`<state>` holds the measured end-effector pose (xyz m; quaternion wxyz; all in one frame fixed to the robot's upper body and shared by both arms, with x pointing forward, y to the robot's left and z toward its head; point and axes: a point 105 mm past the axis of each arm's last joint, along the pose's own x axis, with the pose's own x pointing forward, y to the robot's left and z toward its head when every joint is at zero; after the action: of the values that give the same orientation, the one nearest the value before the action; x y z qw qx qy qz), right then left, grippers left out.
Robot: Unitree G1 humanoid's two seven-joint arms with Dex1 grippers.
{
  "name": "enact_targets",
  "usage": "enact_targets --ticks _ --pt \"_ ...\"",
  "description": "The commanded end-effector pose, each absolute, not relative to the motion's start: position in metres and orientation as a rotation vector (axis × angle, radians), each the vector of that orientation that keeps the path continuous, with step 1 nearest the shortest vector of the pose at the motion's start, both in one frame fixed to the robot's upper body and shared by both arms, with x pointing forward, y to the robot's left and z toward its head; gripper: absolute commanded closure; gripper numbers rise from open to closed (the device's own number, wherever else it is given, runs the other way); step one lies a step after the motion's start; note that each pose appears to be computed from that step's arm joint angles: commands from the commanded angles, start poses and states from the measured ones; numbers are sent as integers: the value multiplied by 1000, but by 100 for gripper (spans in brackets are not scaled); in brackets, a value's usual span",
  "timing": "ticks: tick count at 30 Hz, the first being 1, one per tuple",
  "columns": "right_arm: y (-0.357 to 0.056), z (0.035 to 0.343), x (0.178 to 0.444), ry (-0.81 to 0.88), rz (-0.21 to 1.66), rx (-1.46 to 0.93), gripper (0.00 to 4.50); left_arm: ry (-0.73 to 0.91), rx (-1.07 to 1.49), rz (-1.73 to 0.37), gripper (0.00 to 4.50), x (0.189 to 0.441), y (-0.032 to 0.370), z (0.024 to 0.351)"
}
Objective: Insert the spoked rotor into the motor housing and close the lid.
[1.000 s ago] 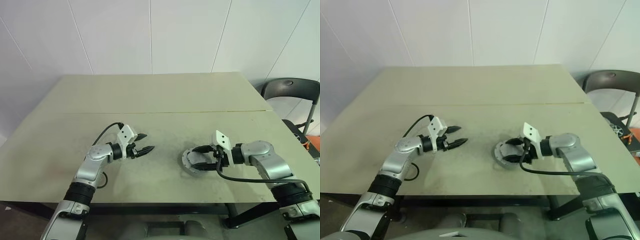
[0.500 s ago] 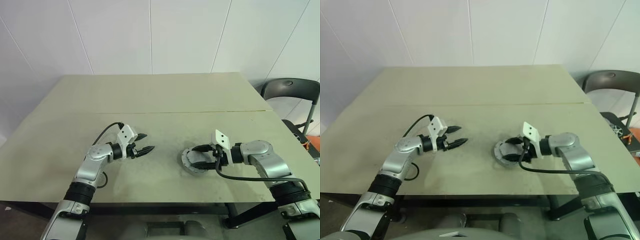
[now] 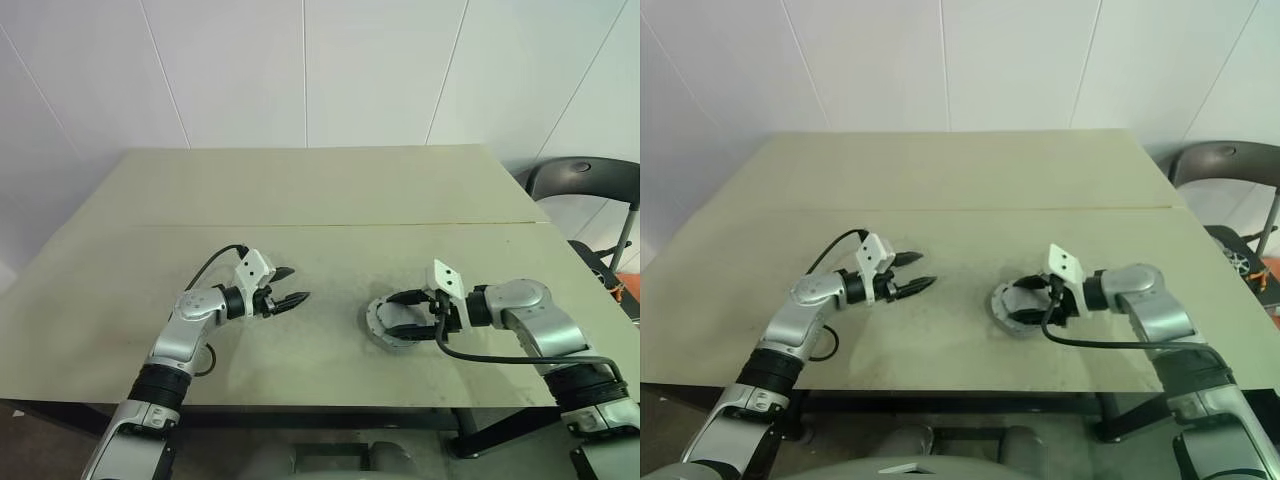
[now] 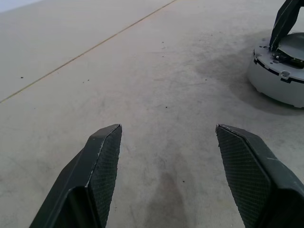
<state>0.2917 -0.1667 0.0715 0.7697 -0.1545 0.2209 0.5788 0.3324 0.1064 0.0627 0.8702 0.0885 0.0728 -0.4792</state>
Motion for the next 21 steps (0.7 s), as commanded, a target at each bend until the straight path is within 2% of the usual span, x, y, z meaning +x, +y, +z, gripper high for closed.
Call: enact_targets --ticks 1,14,21 --pt "-178 73 290 507 1237 -315 146 89 211 -1010 113 336 104 79" --pt "-189 52 284 585 1200 -382 146 92 215 -1018 113 336 102 79" --pt "-176 62 291 517 1197 -363 146 89 213 -1021 113 335 100 80"
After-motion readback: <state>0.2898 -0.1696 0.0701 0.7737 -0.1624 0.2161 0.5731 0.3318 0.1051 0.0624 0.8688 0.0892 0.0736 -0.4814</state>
